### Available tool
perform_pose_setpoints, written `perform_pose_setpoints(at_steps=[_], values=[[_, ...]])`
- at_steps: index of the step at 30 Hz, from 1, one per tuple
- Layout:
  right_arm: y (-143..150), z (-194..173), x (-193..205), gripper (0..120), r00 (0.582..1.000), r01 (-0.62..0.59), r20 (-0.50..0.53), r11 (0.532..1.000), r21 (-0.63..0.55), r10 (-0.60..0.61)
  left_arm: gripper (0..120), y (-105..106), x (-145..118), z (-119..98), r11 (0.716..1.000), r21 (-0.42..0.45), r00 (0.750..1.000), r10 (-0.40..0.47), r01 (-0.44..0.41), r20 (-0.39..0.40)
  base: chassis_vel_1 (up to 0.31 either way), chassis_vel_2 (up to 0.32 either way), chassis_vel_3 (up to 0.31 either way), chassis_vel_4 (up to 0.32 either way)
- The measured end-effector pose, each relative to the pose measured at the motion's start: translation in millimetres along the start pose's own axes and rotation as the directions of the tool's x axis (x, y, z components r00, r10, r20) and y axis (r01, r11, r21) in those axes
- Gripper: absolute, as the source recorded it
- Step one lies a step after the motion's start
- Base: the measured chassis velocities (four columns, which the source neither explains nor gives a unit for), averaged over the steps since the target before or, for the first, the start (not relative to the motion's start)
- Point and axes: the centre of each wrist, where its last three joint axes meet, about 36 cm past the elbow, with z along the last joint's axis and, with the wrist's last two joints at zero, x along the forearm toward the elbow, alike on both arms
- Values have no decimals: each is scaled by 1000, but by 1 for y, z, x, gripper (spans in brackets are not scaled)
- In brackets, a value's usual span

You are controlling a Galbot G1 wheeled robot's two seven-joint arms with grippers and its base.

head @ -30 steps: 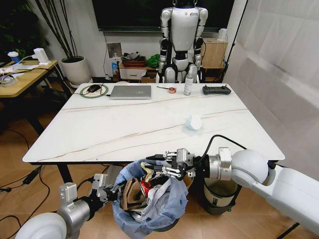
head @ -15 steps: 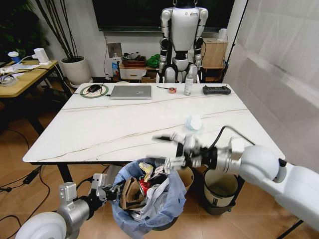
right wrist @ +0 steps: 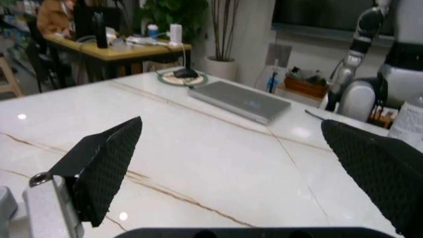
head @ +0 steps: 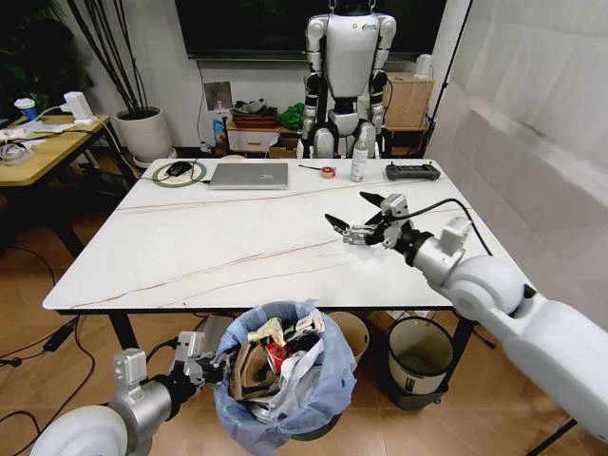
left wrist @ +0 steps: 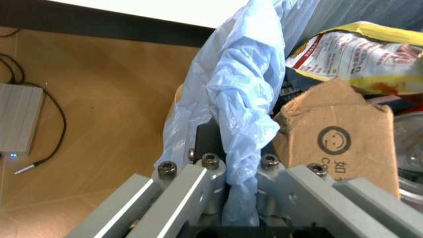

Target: Pick up the trash bin and place the trash from the table into it.

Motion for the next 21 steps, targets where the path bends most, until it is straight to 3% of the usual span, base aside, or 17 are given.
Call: perform_pose_setpoints(at_steps=[6, 10, 21], values=[[-17, 24, -16, 100, 994, -64, -91, 997, 45, 68, 0, 0, 0, 0, 1000, 2, 1000, 0, 0, 1, 0, 0, 0, 0], [-32, 39, -23, 100, 967, -158, -188, 985, 76, 169, 0, 0, -1, -1, 1000, -1, 1000, 1, -1, 5, 0, 0, 0, 0], [-36, 52, -39, 100, 923, -227, -304, 972, 63, 235, 0, 1, -1, -1, 1000, 0, 1000, 1, -1, 5, 0, 0, 0, 0]])
